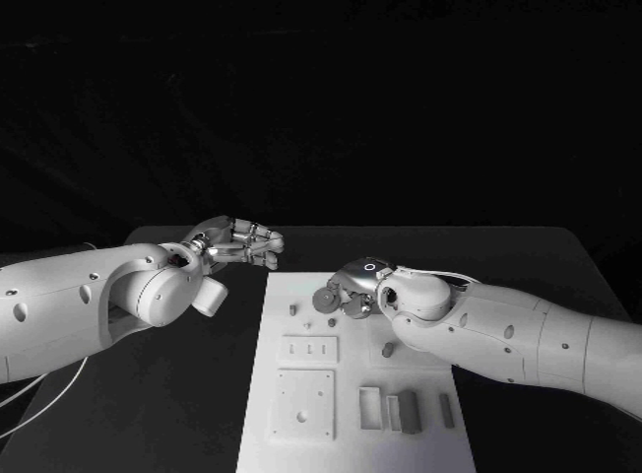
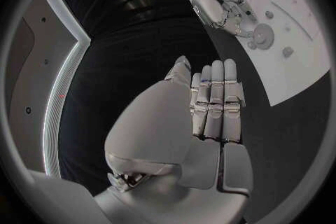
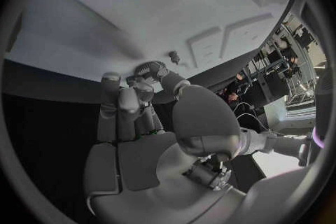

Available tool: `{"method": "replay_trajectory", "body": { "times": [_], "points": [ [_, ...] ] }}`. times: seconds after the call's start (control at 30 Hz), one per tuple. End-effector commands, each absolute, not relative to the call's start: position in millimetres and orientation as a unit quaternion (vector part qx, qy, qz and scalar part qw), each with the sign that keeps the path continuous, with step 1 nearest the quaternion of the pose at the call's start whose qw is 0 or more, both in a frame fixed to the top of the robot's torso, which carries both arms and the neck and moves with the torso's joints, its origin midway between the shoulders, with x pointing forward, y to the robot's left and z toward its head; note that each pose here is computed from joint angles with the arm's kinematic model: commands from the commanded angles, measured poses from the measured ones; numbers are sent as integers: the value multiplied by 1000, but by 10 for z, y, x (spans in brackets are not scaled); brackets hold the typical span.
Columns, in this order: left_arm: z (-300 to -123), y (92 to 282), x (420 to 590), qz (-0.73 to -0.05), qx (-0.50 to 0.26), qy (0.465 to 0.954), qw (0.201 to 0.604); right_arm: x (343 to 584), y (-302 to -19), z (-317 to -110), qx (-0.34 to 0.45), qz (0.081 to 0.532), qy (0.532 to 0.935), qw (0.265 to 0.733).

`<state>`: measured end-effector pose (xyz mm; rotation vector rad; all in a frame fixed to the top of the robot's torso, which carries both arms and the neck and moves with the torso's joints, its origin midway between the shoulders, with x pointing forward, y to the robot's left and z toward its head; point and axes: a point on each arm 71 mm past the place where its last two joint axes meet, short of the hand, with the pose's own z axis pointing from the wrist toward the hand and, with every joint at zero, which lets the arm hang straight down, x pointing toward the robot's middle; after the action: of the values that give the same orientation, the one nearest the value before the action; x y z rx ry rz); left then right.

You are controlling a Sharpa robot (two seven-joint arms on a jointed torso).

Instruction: Assemble the parts on the task board

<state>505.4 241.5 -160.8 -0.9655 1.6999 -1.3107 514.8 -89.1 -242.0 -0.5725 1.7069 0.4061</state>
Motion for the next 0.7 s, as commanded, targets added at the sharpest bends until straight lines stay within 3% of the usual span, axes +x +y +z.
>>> {"method": "replay_trajectory", "body": {
  "times": [0.03,0.27,0.7],
  "points": [
    [-1590,2406,5054,-517,-376,665,387,5135,-893,-2432,-249,178,741,598],
    [-1590,2447,5056,-515,-379,663,390,5128,-1006,-2334,-232,189,721,625],
    [-1591,2530,5100,-509,-383,659,400,5096,-1410,-1819,-168,230,699,656]
  ]
}}
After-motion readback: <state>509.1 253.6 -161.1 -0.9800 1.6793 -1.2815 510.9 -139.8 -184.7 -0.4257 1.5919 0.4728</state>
